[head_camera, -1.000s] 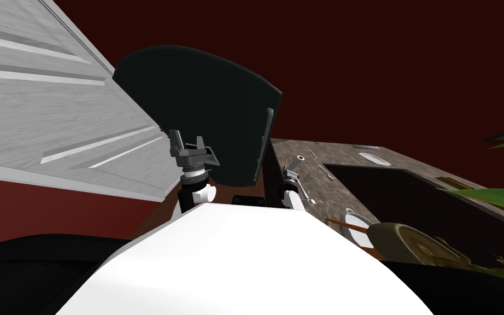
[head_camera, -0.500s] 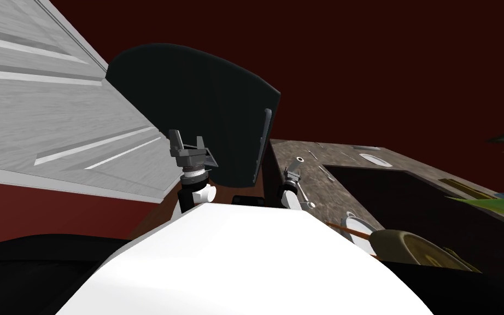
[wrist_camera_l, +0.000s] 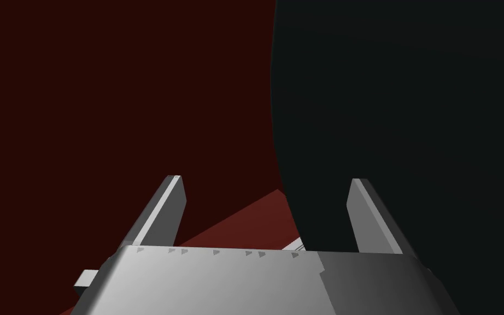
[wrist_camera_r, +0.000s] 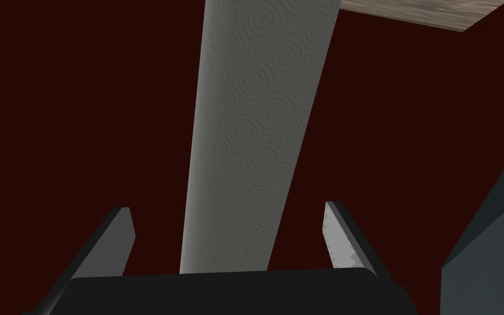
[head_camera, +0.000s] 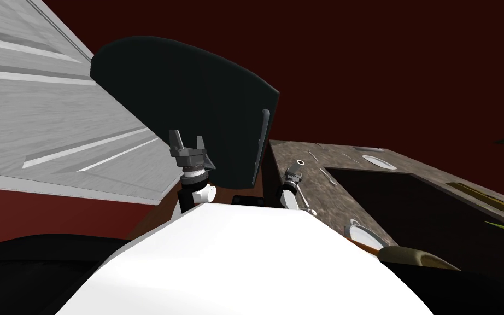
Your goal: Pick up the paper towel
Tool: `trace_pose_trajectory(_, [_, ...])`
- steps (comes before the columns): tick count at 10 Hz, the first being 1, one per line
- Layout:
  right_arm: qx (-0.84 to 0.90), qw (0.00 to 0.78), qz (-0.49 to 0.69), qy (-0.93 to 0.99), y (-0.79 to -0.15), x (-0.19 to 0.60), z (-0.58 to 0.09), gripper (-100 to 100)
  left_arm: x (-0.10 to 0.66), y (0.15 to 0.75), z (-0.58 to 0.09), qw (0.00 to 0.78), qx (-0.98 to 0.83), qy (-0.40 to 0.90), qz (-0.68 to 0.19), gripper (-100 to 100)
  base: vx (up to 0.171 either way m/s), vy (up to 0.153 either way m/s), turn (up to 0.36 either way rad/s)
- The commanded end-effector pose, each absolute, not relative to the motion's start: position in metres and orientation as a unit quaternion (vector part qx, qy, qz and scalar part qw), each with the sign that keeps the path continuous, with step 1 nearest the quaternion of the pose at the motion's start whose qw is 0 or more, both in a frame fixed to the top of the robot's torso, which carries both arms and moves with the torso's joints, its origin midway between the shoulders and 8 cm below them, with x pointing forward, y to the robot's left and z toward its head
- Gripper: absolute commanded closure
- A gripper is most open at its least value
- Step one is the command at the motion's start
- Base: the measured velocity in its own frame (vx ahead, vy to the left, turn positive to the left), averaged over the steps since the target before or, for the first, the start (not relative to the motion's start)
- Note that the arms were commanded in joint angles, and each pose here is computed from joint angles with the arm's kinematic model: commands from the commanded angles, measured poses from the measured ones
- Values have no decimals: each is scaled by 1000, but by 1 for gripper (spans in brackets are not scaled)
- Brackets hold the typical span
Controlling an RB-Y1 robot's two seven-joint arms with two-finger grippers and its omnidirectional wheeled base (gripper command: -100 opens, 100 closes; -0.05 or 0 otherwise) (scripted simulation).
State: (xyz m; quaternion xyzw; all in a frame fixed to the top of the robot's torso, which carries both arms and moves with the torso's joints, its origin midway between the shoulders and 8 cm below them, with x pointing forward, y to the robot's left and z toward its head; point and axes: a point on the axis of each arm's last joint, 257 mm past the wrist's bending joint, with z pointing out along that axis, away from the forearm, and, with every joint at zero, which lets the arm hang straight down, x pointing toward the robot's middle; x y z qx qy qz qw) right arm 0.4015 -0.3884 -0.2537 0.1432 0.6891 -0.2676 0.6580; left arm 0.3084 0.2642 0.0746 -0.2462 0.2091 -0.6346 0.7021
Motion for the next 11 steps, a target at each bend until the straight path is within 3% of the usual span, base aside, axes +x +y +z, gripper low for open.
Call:
trace_pose_trajectory(1, [143, 658, -268, 689, -388, 402, -254, 0, 308, 264, 75, 702, -246, 209, -635, 0, 7, -3, 0])
trace_pose_trajectory(2, [133, 647, -269, 701, -401, 412, -263, -100, 308, 264, 75, 702, -246, 209, -635, 0, 29, 60, -159])
trace_pose_trajectory(11, [101, 619, -235, 743, -411, 439, -292, -100, 308, 264, 75, 702, -246, 209, -635, 0, 16, 56, -84])
